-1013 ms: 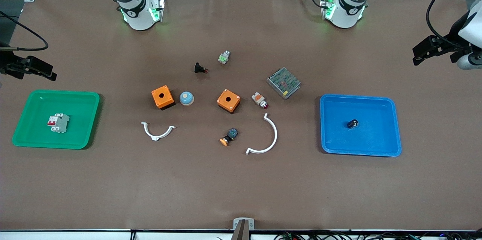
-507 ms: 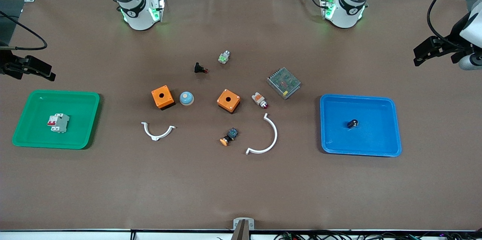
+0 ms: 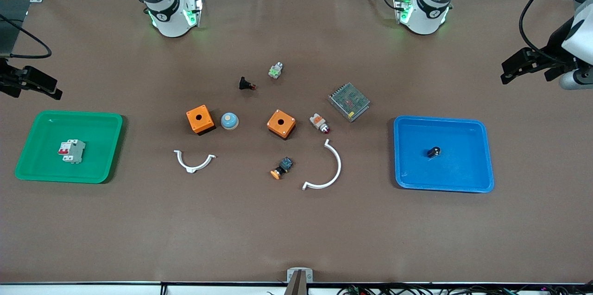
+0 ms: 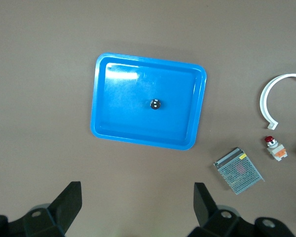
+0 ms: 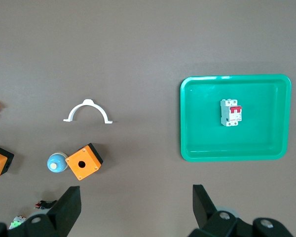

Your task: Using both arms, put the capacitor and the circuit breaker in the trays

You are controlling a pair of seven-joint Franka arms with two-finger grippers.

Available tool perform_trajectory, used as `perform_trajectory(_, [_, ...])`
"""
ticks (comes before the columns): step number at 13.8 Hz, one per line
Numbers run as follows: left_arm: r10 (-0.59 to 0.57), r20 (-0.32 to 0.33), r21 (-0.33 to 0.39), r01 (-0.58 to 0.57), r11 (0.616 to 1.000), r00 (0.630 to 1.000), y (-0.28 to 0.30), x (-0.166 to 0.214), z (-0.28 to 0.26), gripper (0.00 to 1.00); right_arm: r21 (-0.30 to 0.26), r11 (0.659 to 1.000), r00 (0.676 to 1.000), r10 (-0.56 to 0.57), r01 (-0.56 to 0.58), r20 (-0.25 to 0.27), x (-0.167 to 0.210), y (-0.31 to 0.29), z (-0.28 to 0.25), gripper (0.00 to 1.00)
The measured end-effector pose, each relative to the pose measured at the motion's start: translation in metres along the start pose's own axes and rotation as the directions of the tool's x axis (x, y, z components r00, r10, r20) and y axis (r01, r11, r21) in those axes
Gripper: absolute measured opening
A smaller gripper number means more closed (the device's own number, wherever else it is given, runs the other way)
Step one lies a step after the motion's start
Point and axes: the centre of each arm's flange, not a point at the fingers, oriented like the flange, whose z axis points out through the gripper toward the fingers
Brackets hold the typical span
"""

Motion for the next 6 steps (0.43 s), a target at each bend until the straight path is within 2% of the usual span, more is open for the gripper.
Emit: perform_trajectory(6, [-0.001,0.012,0.001,0.001,1.000,1.000,0.0134,0.0013,0.0066,1.00,-0.001,1.000,1.000,0.000,0.000,0.008,0.0025,0.0000,0.0046,1.00])
